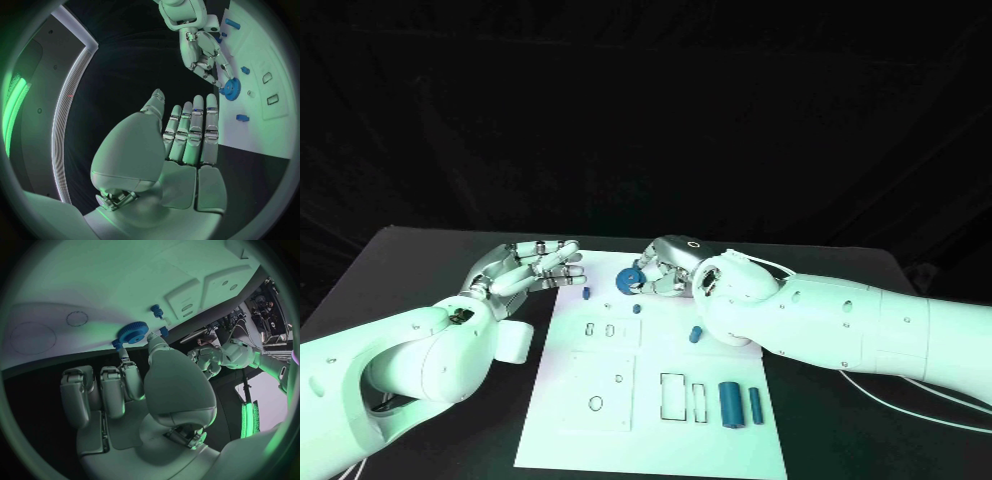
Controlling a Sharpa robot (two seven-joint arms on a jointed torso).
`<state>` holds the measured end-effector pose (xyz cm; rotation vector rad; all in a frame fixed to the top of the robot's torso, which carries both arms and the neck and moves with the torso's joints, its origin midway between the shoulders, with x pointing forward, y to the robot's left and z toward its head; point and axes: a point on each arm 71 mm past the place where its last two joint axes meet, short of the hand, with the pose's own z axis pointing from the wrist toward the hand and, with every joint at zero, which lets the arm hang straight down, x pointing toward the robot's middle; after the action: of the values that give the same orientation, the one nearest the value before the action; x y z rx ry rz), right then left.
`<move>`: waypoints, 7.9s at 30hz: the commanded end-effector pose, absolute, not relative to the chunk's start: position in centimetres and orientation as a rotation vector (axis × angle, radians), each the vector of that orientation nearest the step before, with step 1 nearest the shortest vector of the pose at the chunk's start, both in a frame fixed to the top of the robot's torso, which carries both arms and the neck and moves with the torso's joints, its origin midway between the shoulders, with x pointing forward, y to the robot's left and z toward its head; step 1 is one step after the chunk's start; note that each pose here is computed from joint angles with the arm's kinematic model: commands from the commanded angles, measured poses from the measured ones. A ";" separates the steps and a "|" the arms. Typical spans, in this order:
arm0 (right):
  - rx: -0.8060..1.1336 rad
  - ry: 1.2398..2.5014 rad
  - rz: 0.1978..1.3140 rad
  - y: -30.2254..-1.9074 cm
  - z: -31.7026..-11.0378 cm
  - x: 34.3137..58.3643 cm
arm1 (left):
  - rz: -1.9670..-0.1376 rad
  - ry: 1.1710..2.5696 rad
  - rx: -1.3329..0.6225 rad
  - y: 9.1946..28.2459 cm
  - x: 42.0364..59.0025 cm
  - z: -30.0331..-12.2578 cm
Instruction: Assemble the parts on the task board
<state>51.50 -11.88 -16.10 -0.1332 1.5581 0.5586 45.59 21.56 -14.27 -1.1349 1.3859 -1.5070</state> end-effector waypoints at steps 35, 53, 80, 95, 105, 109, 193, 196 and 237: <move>0.139 1.664 0.674 -30.2 -17.5 50.4 | -1.525 1.399 -1.131 21.7 46.0 -14.4; 0.144 1.692 0.662 -29.8 -18.9 50.5 | -1.520 1.397 -1.133 21.9 46.1 -14.4; 0.155 1.680 0.646 -29.3 -19.5 51.0 | -1.517 1.400 -1.135 22.0 46.1 -14.5; 0.172 1.602 0.645 -29.4 -18.9 51.1 | -1.515 1.403 -1.137 22.0 46.1 -14.5; 0.187 1.573 0.670 -27.7 -18.0 50.3 | -1.512 1.402 -1.139 22.2 46.1 -14.5; 0.161 1.573 0.699 -25.5 -16.8 49.6 | -1.510 1.402 -1.140 22.3 46.2 -14.6; -0.244 1.714 0.704 -6.8 -20.3 45.2 | -1.505 1.411 -1.146 22.0 46.9 -14.9; -0.241 1.710 0.704 -6.8 -20.3 45.2 | -1.505 1.412 -1.147 22.0 46.9 -14.9; 0.261 1.563 0.929 -22.1 -13.4 46.6 | -0.621 2.183 -0.330 20.3 50.2 -16.0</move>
<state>46.61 -22.13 -13.30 0.2360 1.5432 0.8939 50.21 19.89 -15.35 -0.4753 2.0644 -0.8750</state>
